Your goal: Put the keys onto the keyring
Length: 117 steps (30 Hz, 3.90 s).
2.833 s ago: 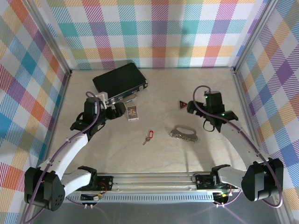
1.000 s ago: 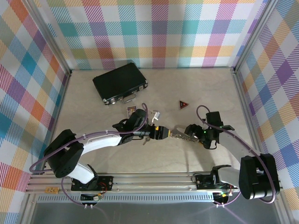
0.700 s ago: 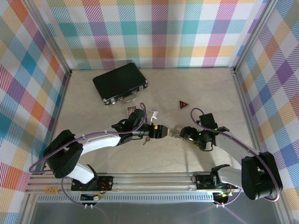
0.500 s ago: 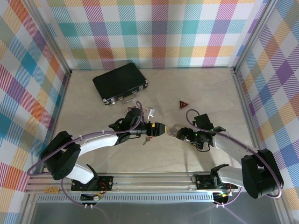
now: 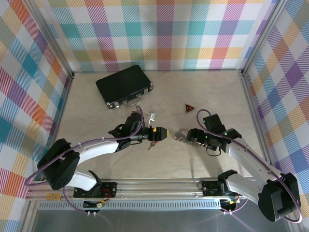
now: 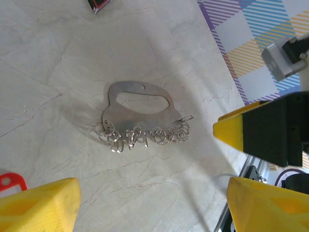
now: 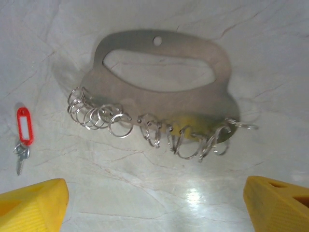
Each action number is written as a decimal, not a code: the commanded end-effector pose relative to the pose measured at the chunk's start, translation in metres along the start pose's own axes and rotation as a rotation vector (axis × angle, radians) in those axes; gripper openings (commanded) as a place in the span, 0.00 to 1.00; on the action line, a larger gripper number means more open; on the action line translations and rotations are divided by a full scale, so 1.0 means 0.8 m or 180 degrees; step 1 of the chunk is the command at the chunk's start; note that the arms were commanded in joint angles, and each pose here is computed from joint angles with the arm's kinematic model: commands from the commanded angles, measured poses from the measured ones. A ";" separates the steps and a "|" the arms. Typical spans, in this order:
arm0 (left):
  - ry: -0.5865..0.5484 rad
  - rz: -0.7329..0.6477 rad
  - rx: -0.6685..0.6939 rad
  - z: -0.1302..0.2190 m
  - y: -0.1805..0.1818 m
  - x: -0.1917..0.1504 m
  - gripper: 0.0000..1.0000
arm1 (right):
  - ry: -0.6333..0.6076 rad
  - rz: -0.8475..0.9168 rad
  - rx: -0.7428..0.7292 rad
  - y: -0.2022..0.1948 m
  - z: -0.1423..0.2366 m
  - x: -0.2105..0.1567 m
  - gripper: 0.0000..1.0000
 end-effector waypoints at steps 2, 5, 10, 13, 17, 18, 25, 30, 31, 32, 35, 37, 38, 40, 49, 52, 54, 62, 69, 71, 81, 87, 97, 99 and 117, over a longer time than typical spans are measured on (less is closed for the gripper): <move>-0.0106 -0.0152 -0.0094 0.016 -0.007 0.004 0.80 | 0.0041 0.0168 -0.0471 -0.014 0.011 0.012 0.93; -0.0103 -0.0193 -0.0143 0.021 -0.008 0.002 0.80 | 0.0037 0.0089 -0.0447 -0.023 0.012 0.025 0.91; -0.0137 -0.0248 -0.0277 0.028 -0.013 0.002 0.80 | 0.0122 -0.0062 -0.0330 -0.031 0.001 0.035 0.85; -0.0150 -0.0265 -0.0351 0.029 -0.015 0.002 0.80 | 0.0236 -0.0193 -0.0244 -0.036 -0.018 0.031 0.81; -0.0147 -0.0283 -0.0416 0.029 -0.017 0.002 0.80 | 0.0329 -0.0381 -0.0125 -0.045 -0.037 0.025 0.75; -0.0145 -0.0281 -0.0417 0.029 -0.016 0.001 0.80 | 0.0332 -0.0398 -0.0127 -0.046 -0.039 0.025 0.73; -0.0113 -0.0251 -0.0416 0.022 -0.008 0.000 0.80 | 0.0362 -0.0409 -0.0246 -0.055 -0.049 0.019 0.64; -0.0119 -0.0191 -0.0509 0.015 -0.008 0.003 0.79 | 0.0416 -0.0411 -0.0233 -0.055 -0.058 0.022 0.60; -0.0124 -0.0184 -0.0523 0.014 -0.009 0.004 0.79 | 0.0427 -0.0415 -0.0231 -0.055 -0.059 0.022 0.59; -0.0130 -0.0183 -0.0528 0.014 -0.009 0.004 0.79 | 0.0419 -0.0415 -0.0230 -0.055 -0.059 0.023 0.59; -0.0128 -0.0157 -0.0532 0.012 -0.009 0.004 0.79 | 0.0409 -0.0436 -0.0205 -0.054 -0.060 0.024 0.56; -0.0104 -0.0122 -0.0529 0.010 -0.007 0.003 0.79 | 0.0429 -0.0445 -0.0180 -0.054 -0.063 0.024 0.54; -0.0096 -0.0108 -0.0524 0.008 -0.006 0.003 0.79 | 0.0448 -0.0449 -0.0187 -0.054 -0.066 0.023 0.53; -0.0095 -0.0088 -0.0517 0.008 -0.004 0.002 0.78 | 0.0493 -0.0464 -0.0161 -0.054 -0.070 0.022 0.52; -0.0144 0.0044 -0.0669 -0.001 -0.001 -0.001 0.78 | 0.0548 -0.0478 -0.0130 -0.052 -0.076 0.016 0.49; -0.0142 0.0105 -0.0711 -0.005 0.003 -0.003 0.78 | 0.0573 -0.0465 -0.0127 -0.049 -0.077 0.013 0.48; -0.0158 0.0118 -0.0745 -0.006 0.002 -0.003 0.78 | 0.0581 -0.0435 -0.0148 -0.046 -0.077 0.010 0.48; -0.0174 0.0097 -0.0715 -0.002 0.003 -0.004 0.78 | 0.0652 -0.0251 -0.0168 -0.017 -0.085 0.002 0.45; -0.0177 0.0089 -0.0697 -0.004 0.005 -0.003 0.78 | 0.0689 -0.0094 -0.0124 0.015 -0.089 -0.006 0.44; -0.0179 0.0089 -0.0703 -0.005 0.004 -0.002 0.78 | 0.0702 -0.0053 -0.0130 0.022 -0.088 -0.008 0.43; -0.0194 0.0018 -0.0641 0.004 0.005 -0.002 0.78 | 0.0576 0.0174 -0.0506 0.014 -0.054 -0.006 0.44; -0.0192 -0.0077 -0.0551 0.013 0.003 -0.003 0.78 | 0.0556 0.0454 -0.0843 0.010 -0.043 0.006 0.43; -0.0152 -0.0201 -0.0574 0.021 -0.003 -0.004 0.78 | 0.0823 0.0772 -0.0788 0.027 -0.055 0.006 0.37; -0.0151 -0.0213 -0.0574 0.022 -0.003 -0.004 0.78 | 0.0865 0.0815 -0.0783 0.030 -0.058 0.003 0.36; -0.0173 -0.0245 -0.0572 0.027 -0.005 -0.004 0.78 | 0.0994 0.0869 -0.0845 0.032 -0.077 -0.004 0.26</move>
Point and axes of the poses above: each hand's point on the last joint's axis, 136 mm out from that joint toward the fingers, its own z axis back along the fingers, its own y axis along the line the jaws close on, x = y × z, the point moved 8 cm from there along z, back along the fingers, and after that the axes turned 3 degrees about z, right-handed, at the moved point
